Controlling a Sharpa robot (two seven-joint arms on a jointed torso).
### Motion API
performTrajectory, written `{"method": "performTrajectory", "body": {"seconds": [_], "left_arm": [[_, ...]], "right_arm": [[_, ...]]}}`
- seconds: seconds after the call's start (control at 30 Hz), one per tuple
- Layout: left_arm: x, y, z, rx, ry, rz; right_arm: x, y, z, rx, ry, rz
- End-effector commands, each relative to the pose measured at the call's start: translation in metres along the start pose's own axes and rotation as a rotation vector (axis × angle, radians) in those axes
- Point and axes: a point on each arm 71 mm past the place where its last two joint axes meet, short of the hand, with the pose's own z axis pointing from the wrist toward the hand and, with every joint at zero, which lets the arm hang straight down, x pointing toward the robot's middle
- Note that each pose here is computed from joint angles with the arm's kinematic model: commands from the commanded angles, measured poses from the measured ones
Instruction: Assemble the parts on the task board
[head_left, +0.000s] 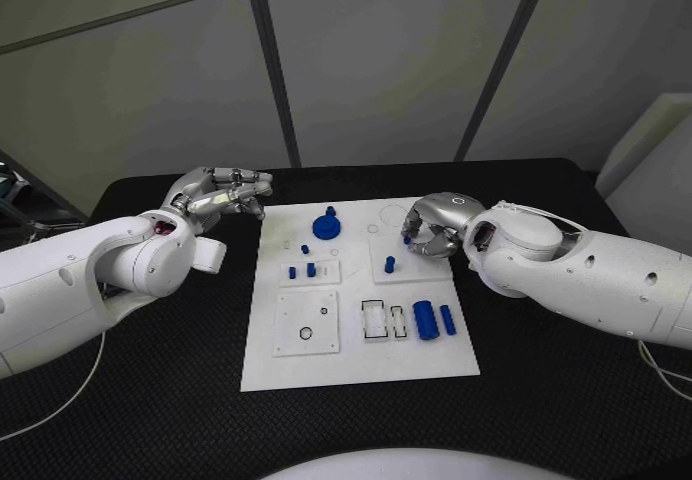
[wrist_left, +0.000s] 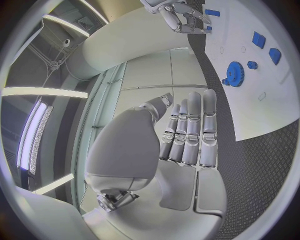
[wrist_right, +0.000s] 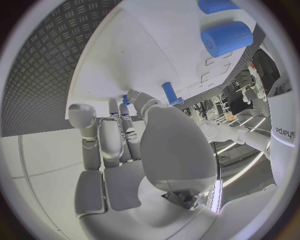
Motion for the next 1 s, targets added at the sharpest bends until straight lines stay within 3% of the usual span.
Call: {"method": "performTrajectory", "body": {"seconds": [0.03,1.0], "left_arm": [[-0.0004,-0.0019,0.0004,0.018,0.001,-0.015],[0.0018,0.0003,0.002,-0.006,0.022,0.009]], "right_arm": [[-0.0023,0.0005,0.001,0.005,-0.031,-0.01],[0.0028,0.0053,0.0064,0.018,0.025,-0.048]]}}
